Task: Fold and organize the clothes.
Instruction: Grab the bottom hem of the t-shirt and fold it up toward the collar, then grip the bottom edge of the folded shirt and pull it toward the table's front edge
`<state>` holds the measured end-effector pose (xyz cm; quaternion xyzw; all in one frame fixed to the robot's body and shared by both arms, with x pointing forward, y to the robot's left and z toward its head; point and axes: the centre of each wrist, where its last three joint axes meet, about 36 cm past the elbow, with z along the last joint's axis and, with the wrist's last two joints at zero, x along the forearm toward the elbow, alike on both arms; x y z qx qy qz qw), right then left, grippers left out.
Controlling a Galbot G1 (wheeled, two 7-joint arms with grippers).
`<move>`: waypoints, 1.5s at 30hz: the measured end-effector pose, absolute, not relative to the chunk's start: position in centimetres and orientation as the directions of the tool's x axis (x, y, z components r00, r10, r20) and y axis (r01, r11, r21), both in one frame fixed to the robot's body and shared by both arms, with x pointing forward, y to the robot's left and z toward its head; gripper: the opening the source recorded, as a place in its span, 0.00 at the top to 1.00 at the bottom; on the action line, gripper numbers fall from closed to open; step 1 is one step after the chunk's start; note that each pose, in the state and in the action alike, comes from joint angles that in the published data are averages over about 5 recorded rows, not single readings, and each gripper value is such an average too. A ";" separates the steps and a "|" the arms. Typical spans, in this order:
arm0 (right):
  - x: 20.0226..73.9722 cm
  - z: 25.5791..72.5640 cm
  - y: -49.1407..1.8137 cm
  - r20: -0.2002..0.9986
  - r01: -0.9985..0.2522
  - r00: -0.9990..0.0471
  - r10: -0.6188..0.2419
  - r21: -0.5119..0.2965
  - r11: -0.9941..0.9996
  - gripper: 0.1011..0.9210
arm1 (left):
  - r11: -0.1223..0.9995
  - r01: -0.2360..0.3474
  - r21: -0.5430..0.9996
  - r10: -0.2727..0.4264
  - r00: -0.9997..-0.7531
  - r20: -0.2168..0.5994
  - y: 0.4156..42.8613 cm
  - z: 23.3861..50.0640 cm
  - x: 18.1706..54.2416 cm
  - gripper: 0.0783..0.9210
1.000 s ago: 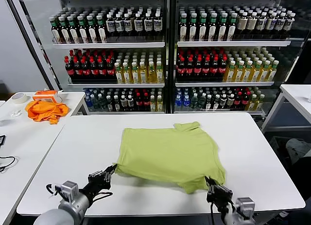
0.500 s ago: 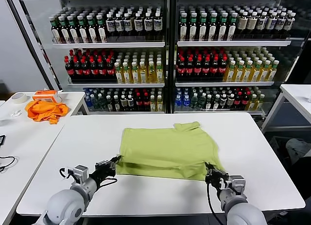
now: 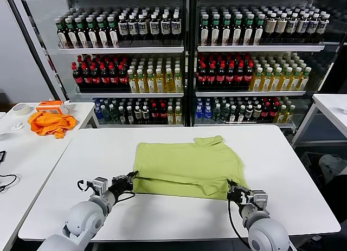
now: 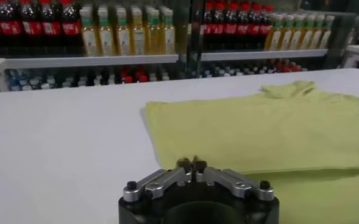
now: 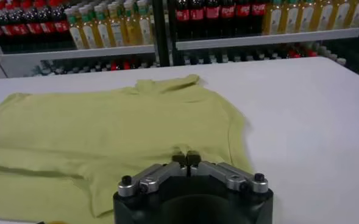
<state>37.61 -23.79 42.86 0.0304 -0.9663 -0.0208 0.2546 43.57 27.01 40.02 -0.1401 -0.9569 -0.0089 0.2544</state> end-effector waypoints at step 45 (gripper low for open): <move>33.4 40.7 -27.8 0.535 0.014 -0.844 -0.036 0.090 0.996 0.88 | 0.977 0.205 -0.054 0.198 -0.789 0.582 25.0 39.7 38.2 0.79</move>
